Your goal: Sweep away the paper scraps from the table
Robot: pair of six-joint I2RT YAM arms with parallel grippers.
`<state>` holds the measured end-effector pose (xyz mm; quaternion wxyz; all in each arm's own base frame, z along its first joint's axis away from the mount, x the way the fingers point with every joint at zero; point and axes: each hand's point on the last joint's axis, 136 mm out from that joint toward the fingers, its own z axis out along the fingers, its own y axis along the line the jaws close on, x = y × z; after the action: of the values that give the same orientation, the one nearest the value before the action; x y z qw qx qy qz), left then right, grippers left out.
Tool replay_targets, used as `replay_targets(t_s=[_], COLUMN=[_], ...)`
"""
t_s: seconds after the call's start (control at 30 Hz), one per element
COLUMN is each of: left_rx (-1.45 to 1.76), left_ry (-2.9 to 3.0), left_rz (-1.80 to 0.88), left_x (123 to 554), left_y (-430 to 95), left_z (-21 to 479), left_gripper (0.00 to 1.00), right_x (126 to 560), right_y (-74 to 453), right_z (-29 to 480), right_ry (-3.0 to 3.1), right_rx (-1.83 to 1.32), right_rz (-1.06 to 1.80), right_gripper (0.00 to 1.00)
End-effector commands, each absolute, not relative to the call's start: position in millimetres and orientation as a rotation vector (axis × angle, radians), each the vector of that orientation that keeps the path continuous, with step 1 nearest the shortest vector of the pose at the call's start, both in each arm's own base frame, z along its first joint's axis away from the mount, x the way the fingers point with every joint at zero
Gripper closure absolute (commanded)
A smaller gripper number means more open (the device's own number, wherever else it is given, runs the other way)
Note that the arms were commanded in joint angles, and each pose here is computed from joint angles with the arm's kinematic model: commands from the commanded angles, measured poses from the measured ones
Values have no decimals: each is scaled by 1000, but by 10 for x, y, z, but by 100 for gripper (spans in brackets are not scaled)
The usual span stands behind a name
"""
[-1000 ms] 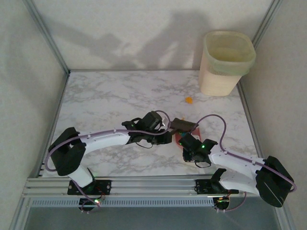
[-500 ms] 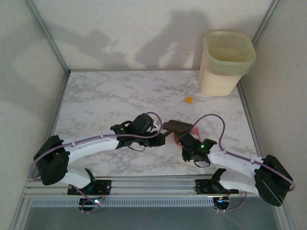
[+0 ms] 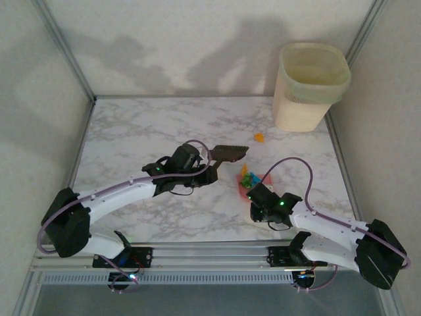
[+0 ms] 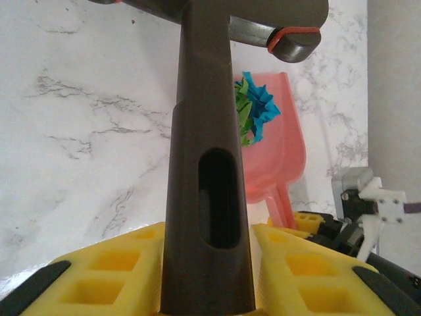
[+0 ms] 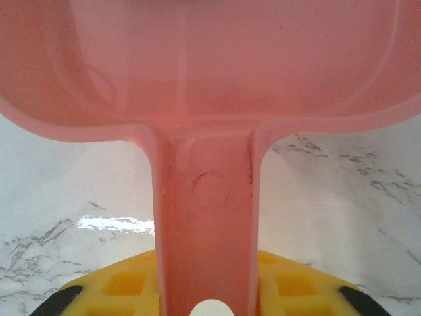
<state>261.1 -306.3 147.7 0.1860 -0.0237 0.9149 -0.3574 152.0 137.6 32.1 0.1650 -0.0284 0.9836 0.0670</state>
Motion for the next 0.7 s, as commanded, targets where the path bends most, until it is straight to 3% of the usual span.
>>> replay_targets(t_s=[0.0,0.67], left_rx=[-43,132], left_ry=[2541,2671], left_rz=[-1095,-1120], left_x=[2695,2268], left_y=[-3254,-3487], left_z=[1579,1191], left_gripper=[100,100], right_x=[1502,1501], right_y=[1299,1289], right_z=[285,217], right_ry=[2805,2861], right_rx=[-65,-72], right_rz=[160,80], right_gripper=[100,100])
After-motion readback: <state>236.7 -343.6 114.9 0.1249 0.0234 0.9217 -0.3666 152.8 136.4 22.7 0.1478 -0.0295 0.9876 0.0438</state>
